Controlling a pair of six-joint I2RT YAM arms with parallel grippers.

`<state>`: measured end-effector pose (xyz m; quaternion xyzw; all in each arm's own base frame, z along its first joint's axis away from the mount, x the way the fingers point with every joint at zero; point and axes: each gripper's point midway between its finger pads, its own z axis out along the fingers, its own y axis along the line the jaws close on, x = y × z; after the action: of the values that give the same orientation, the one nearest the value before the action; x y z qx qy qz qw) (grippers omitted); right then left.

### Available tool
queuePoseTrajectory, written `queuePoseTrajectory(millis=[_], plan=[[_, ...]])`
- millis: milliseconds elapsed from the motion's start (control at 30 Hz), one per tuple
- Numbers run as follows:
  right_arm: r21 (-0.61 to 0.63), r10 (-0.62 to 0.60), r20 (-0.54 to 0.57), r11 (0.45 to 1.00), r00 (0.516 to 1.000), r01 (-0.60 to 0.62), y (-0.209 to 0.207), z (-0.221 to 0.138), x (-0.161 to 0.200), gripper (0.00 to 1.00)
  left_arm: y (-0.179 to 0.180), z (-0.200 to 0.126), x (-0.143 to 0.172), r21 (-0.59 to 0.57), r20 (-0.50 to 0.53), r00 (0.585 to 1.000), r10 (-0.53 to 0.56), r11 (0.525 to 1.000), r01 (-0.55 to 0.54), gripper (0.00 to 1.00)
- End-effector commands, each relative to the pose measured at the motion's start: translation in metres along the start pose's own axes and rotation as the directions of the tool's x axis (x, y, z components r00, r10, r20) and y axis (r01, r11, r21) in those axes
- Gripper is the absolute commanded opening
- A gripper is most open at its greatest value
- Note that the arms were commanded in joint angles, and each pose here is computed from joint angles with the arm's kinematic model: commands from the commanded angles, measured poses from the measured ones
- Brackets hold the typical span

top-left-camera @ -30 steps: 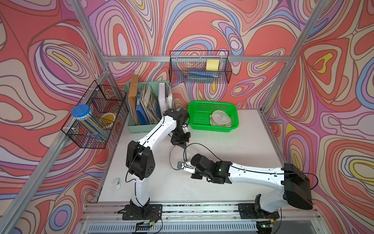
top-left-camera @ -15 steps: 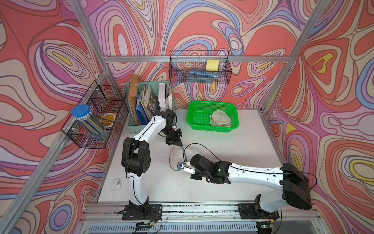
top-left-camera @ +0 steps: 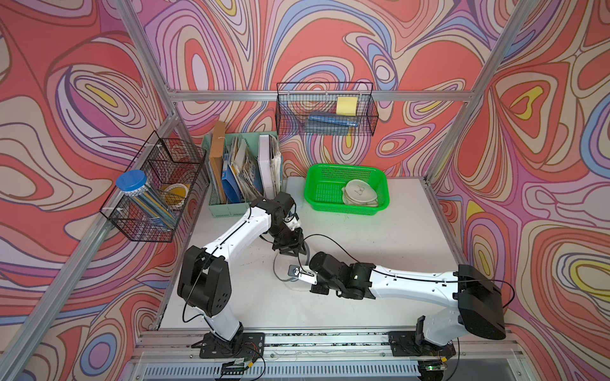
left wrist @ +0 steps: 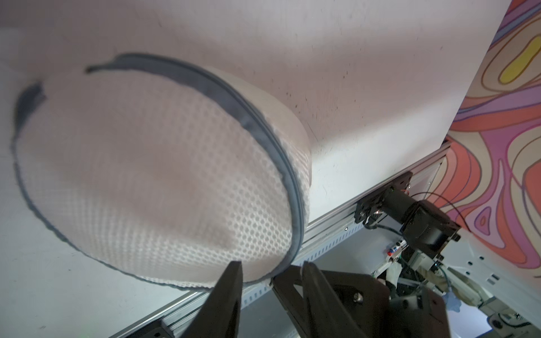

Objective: Turn the laundry bag inside out
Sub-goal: Zip the zipper on the laundry bag.

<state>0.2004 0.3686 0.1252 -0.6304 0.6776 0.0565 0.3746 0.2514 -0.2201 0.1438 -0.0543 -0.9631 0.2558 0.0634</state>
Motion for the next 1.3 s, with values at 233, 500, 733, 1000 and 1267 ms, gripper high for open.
queuePoseTrajectory(millis=[233,500,733,1000,1267], plan=[[-0.02,0.027,0.001,0.999,1.0,-0.027,0.001,-0.001,0.0,0.0,-0.003,0.022,0.006,-0.124,-0.066,0.986,0.152,0.979,-0.16,0.42],[-0.018,0.035,-0.001,0.999,0.999,-0.035,0.001,-0.005,0.002,0.0,0.002,0.029,0.006,-0.248,-0.084,0.978,0.189,0.947,-0.204,0.05],[-0.035,0.025,-0.006,0.999,1.0,-0.025,0.004,-0.008,0.003,0.0,-0.003,0.014,-0.017,-0.266,-0.032,0.991,0.13,0.955,-0.134,0.0],[-0.057,0.044,-0.004,0.997,0.999,-0.044,0.009,-0.01,0.004,0.0,0.017,-0.016,-0.073,-0.034,0.113,0.971,-0.21,0.976,0.215,0.0],[-0.068,0.058,-0.008,0.996,0.998,-0.058,0.012,-0.005,0.005,0.0,0.059,-0.036,-0.103,0.149,0.201,0.855,-0.478,0.878,0.456,0.0]])
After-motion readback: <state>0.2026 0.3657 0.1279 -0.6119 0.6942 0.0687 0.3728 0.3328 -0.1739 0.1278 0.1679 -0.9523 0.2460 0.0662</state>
